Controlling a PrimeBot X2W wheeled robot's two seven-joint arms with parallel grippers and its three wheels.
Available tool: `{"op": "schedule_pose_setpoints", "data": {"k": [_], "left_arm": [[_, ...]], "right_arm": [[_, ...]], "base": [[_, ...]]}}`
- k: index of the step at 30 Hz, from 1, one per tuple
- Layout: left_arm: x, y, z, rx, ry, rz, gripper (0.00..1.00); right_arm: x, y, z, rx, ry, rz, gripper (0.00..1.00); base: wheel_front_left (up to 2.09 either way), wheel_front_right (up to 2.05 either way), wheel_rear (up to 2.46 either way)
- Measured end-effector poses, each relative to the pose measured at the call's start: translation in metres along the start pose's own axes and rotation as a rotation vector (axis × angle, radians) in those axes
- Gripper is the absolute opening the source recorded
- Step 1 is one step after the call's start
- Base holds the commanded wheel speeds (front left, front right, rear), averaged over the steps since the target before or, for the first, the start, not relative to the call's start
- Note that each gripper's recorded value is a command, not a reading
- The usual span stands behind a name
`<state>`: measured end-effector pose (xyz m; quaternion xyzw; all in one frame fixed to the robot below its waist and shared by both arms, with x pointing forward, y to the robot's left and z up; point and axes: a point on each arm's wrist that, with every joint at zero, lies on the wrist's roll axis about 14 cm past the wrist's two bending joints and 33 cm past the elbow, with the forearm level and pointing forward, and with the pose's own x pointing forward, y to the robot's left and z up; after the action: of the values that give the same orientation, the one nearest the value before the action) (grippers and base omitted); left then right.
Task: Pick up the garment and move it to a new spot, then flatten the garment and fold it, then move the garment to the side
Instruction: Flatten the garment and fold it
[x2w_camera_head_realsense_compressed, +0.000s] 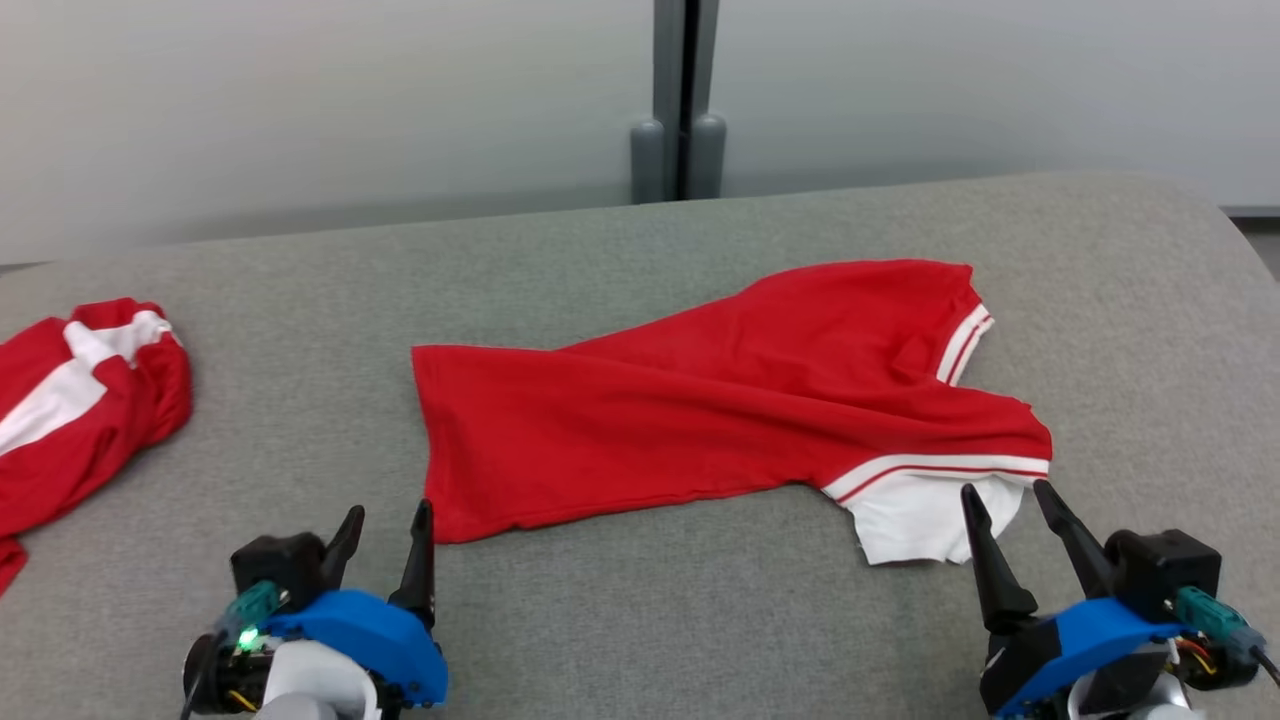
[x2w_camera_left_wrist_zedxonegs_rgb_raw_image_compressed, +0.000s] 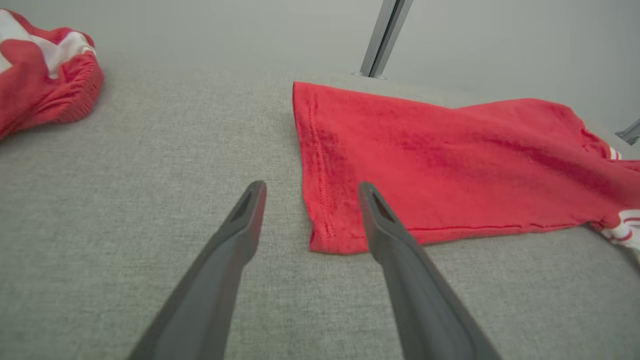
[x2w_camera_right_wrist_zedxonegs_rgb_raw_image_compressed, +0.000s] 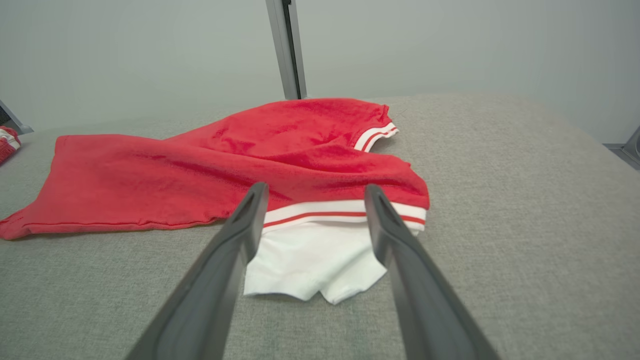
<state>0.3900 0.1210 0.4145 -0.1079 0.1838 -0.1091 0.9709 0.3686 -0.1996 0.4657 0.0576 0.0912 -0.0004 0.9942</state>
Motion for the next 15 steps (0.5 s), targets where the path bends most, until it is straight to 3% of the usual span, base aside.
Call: {"op": "schedule_pose_setpoints", "data": {"k": [13,14,15], "left_arm": [[0.041,0.005,-0.061,0.004,0.28,0.048,1.0],[0.042,0.004,-0.064,-0.001,0.292,0.041,0.65],[0.042,0.004,-0.065,0.002,0.297,0.036,0.42]], "right_arm": [[0.004,-0.016,-0.021,0.021,0.057,-0.049,1.0],[0.003,-0.019,-0.024,0.023,0.069,-0.058,1.0],[0.003,-0.021,-0.028,0.026,0.087,-0.066,1.0]], "base": [[0.0,0.0,0.0],[0.0,0.0,0.0],[0.0,0.0,0.0]]}}
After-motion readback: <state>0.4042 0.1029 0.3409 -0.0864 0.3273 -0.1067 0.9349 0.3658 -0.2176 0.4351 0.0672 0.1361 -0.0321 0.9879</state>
